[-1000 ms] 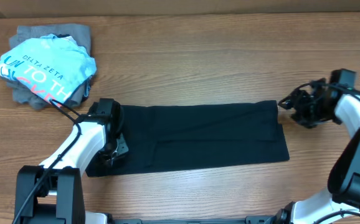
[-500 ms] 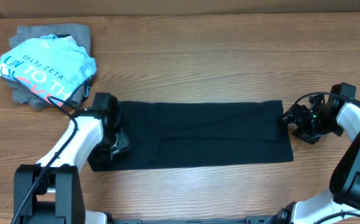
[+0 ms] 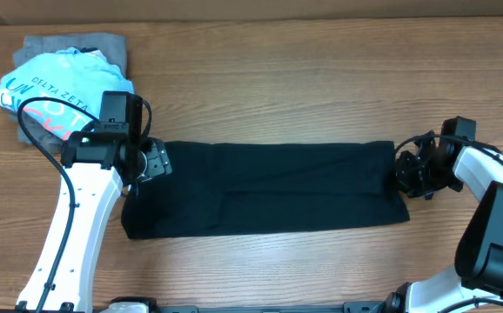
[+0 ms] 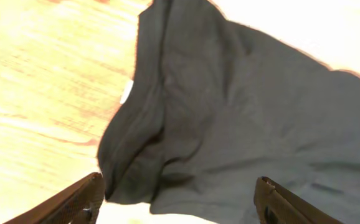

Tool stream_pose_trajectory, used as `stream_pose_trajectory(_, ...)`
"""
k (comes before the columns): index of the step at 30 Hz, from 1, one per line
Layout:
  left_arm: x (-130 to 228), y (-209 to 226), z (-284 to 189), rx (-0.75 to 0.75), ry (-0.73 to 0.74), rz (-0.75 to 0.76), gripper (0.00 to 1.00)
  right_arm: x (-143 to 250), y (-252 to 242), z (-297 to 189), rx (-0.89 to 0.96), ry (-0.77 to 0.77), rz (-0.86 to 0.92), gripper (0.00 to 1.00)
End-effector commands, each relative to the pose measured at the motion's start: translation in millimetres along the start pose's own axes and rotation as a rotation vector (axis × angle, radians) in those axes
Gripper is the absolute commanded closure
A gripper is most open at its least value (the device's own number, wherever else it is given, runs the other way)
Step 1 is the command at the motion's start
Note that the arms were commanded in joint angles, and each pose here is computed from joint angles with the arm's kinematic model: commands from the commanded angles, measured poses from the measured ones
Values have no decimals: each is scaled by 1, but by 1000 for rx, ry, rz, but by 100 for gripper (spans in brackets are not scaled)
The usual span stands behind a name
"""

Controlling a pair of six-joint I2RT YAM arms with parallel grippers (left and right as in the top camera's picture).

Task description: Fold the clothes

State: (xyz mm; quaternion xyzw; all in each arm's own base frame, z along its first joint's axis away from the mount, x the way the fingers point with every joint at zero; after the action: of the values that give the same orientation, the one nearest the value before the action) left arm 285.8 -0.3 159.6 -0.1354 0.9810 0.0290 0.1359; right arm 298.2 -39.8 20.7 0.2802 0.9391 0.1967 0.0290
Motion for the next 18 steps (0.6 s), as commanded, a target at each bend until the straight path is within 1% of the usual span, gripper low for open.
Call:
stream_pose_trajectory(1, -1, 7, -5, -50, -12, 37, 22, -2, -5, -2, -4, -2, 48, 96)
stream_pose_trajectory(5, -1, 8, -5, -57, -11, 41, 23, -11, 8, -19, -62, -31, 39, 96)
stream_pose_trajectory(12, 1, 9, -5, -60, -4, 41, 24, -34, 17, -78, 24, -173, 16, 96)
stream_pose_trajectory(15, 1, 9, -5, -60, -4, 41, 25, -40, 29, -105, 18, -220, -7, 96)
stream_pose_trajectory(18, 1, 9, -5, -60, -4, 41, 25, -41, 44, -121, 4, -250, -39, 96)
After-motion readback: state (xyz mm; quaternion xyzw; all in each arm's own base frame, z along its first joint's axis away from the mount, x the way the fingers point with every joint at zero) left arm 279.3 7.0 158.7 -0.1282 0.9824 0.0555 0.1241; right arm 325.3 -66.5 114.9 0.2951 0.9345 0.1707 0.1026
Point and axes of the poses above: each gripper's point midway between its finger pads, its own z axis out along the fingers, its own y axis along the line the jaws close on, x = y × z, the point moved 2 cm from there along -z, back along the fingers, and after that the axes turned 5 degrees about z, right-handed, at the moved point
